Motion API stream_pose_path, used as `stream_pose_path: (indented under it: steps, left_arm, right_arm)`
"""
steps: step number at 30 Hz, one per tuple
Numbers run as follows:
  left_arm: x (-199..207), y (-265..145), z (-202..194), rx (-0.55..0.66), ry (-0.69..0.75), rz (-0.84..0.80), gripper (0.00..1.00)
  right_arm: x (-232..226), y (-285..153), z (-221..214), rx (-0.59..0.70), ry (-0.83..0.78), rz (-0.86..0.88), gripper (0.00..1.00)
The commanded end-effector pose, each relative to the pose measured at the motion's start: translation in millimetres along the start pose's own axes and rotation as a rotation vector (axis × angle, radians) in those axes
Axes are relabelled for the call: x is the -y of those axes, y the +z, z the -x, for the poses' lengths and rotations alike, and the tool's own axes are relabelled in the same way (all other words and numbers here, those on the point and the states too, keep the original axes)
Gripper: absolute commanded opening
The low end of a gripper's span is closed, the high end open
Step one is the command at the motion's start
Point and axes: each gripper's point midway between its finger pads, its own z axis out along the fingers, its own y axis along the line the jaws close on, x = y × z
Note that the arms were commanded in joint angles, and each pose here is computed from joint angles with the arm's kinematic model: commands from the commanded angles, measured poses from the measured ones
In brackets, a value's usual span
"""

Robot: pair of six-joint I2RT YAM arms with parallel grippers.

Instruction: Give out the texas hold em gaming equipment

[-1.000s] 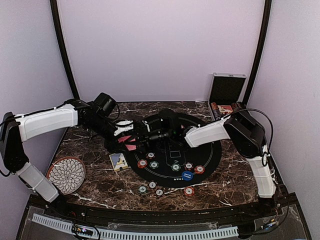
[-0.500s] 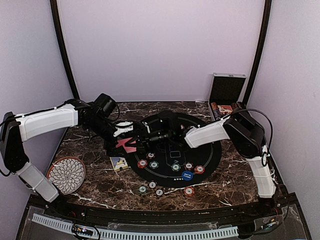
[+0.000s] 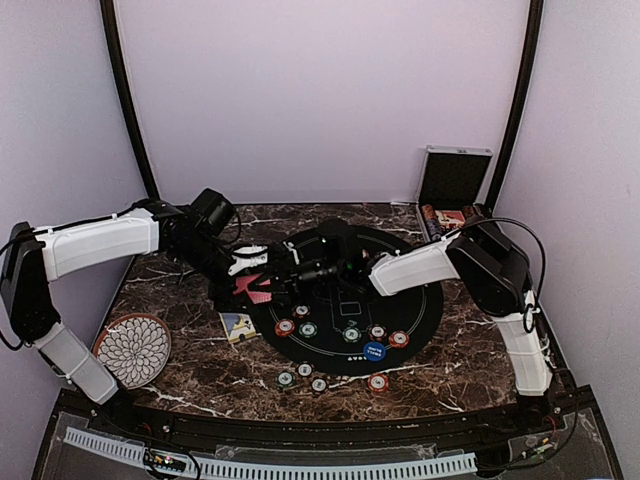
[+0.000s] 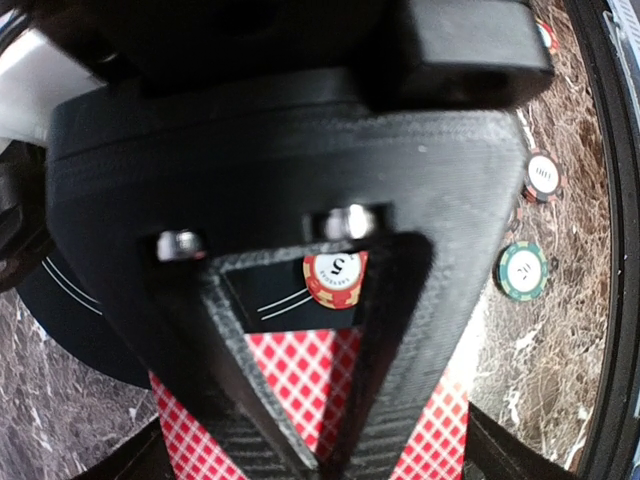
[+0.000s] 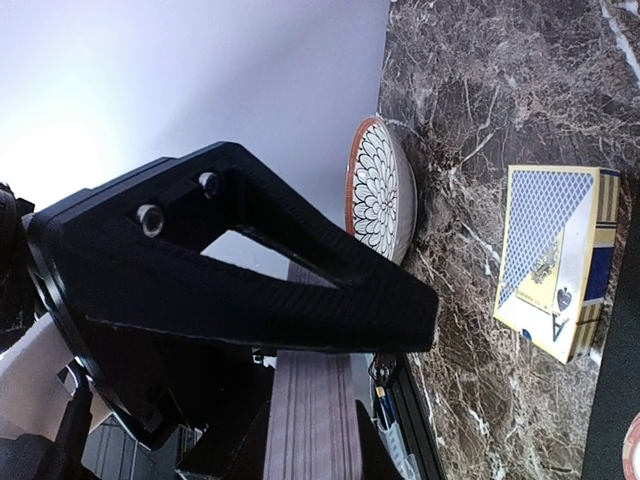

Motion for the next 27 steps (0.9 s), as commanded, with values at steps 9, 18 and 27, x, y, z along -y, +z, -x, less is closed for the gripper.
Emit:
stream_pose_path:
  steps: [9,18,27]
  left_arm:
    - [-0.9,-10.6,11.0,0.03,0.037,0.024,0.58]
    - [1.3,-11.2,7.2,0.013,0.028,0.018,0.32]
    - [3.2,-9.3,4.8,-0.002,0.013,0.0,0.25]
  right_arm:
    - [9.3,-1.3,3.4,0.019,-0.029,-0.053,0.0]
    - [27.5,-5.8,10.8,0.053,-0.027,-0.148,0.35]
    - [18.3,-0.4,19.1,0.066,-0.042,-0.132,0.64]
